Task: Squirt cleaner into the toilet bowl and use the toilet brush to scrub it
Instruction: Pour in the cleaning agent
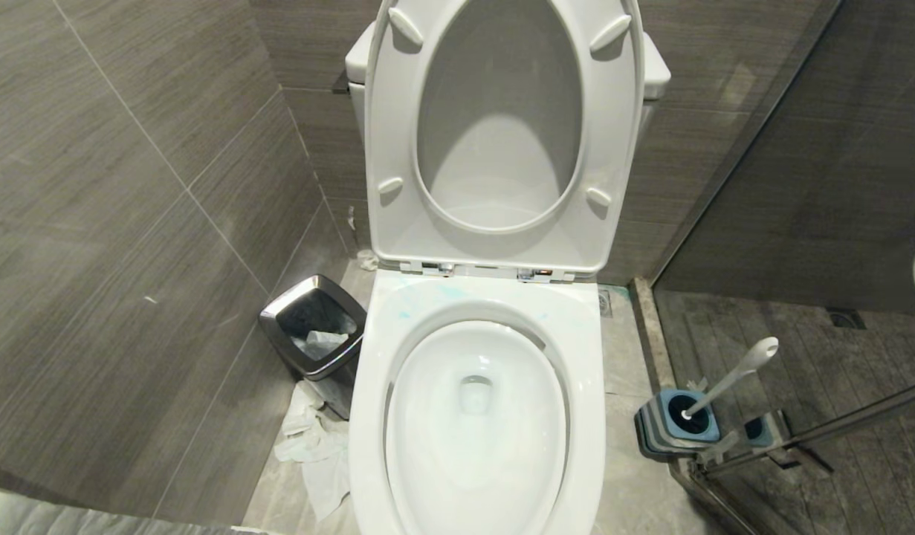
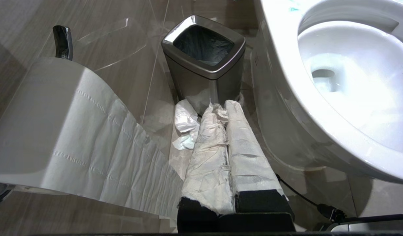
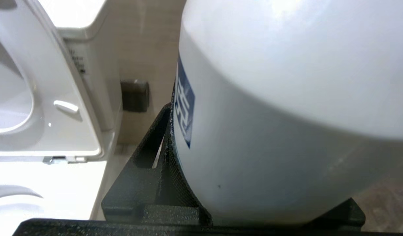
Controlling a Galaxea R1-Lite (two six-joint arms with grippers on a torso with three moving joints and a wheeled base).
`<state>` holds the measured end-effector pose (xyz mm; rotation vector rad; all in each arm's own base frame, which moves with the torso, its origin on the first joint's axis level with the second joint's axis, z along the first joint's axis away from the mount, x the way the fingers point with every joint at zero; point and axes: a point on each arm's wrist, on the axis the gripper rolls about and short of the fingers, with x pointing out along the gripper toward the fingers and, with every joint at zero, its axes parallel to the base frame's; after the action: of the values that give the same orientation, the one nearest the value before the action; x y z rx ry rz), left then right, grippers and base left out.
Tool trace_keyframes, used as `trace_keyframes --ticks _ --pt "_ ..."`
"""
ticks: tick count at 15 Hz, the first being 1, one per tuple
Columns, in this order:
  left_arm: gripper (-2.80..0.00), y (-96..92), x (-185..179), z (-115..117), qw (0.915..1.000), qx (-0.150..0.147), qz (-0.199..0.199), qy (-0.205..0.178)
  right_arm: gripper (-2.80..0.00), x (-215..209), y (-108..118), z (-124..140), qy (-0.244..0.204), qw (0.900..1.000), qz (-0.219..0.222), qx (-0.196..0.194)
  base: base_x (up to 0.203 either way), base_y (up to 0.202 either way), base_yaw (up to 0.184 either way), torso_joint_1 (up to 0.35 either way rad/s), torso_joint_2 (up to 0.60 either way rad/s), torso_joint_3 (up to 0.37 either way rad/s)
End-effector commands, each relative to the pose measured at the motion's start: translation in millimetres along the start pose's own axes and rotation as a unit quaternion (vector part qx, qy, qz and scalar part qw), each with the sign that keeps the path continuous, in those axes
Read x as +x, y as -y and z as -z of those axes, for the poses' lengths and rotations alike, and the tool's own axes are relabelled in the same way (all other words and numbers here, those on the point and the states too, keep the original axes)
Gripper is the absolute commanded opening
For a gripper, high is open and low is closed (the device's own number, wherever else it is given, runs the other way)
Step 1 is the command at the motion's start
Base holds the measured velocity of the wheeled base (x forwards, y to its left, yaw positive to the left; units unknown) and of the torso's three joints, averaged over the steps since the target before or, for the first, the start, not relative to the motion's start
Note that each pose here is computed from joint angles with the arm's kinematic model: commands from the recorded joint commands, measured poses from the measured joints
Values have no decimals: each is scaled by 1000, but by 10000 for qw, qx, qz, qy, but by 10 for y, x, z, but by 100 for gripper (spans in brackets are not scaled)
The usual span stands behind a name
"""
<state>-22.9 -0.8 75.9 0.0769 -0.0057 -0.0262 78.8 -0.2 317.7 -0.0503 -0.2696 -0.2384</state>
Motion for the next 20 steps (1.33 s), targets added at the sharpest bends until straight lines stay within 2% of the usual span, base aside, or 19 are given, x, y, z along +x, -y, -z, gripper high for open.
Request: trace_keyframes --ticks 1,4,6,8,11,13,15,17,20 --pt "-280 1 6 20 10000 6 1 -39 -280 175 -92 72 -236 9997 -105 -41 0 0 0 0 0 0" --pt "-280 1 6 20 10000 -1 1 -39 -280 342 -339 111 -409 9986 -327 75 0 0 0 0 0 0" --pt "-280 1 6 20 10000 -2 1 -39 -280 444 -618 157 -591 9973 -415 120 0 0 0 0 0 0" --pt "-280 1 6 20 10000 6 1 -39 -280 558 -755 221 -732 9968 -312 -84 0 0 0 0 0 0" --pt "-280 1 6 20 10000 -2 1 -39 -280 702 -1031 202 -780 9946 -642 -219 0 0 0 0 0 0" --pt "-280 1 6 20 10000 0 1 -39 -280 743 -1313 213 -855 9901 -1058 -352 0 0 0 0 0 0" --pt "-280 1 6 20 10000 -2 1 -39 -280 720 -1555 221 -924 9824 -1482 -655 0 0 0 0 0 0" --pt "-280 1 6 20 10000 -2 1 -39 -280 678 -1734 185 -1025 9745 -1812 -842 0 0 0 0 0 0" --pt "-280 1 6 20 10000 6 1 -39 -280 719 -2024 184 -1190 9703 -1831 -1040 0 0 0 0 0 0"
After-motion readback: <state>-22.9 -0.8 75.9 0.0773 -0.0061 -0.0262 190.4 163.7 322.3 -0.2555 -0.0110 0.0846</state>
